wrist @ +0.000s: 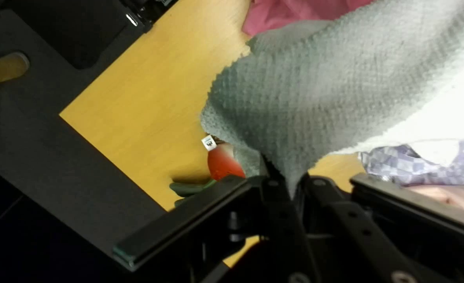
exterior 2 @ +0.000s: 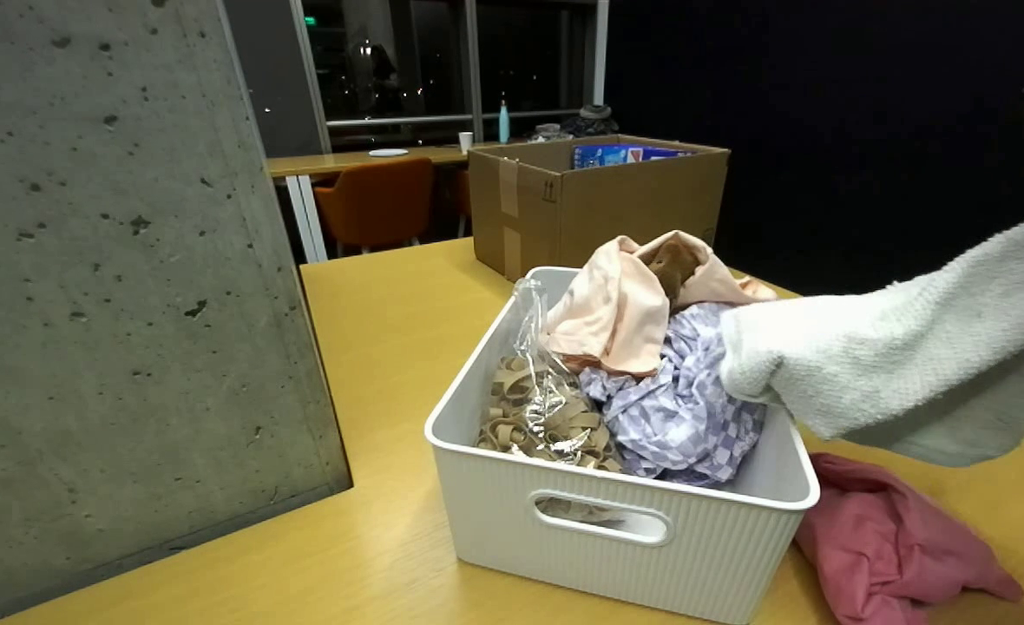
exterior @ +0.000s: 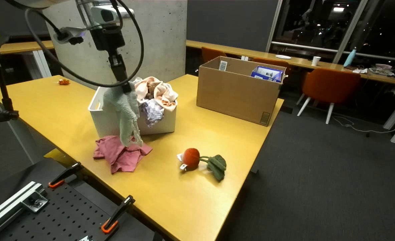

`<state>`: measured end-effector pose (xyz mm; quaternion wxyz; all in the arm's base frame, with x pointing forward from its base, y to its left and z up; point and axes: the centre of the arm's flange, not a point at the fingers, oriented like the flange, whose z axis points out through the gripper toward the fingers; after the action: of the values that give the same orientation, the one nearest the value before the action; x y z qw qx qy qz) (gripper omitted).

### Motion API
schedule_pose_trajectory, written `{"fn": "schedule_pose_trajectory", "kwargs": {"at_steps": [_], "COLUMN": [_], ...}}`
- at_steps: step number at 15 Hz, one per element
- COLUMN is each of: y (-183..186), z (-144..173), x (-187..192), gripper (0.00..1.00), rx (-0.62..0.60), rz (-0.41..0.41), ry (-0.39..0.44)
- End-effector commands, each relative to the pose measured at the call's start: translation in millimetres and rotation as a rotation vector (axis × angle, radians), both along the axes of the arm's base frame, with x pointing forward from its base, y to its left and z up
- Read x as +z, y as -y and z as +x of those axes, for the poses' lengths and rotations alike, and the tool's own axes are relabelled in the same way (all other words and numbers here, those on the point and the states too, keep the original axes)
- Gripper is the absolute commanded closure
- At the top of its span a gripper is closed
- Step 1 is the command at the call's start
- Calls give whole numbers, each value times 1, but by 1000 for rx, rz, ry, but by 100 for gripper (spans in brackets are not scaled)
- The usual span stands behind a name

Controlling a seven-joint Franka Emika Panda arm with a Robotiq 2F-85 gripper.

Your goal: Use the pink shirt to pick up the moose, put it and the shirt inside the white basket, use the grey towel to pick up the toy vegetable and put it inside the white basket

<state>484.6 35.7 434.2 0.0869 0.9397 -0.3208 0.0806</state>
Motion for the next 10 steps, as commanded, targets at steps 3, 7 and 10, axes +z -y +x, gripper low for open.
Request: {"fn": "schedule_pose_trajectory", "kwargs": {"at_steps": [3,7,10], "y": [35,90,131], "z": [-61,-45,-32], "x": [31,25,6], "gripper": [98,98,98], "rx": [-68,-122,-151], "rz": [10,40,71], "ry": [84,79,65]}}
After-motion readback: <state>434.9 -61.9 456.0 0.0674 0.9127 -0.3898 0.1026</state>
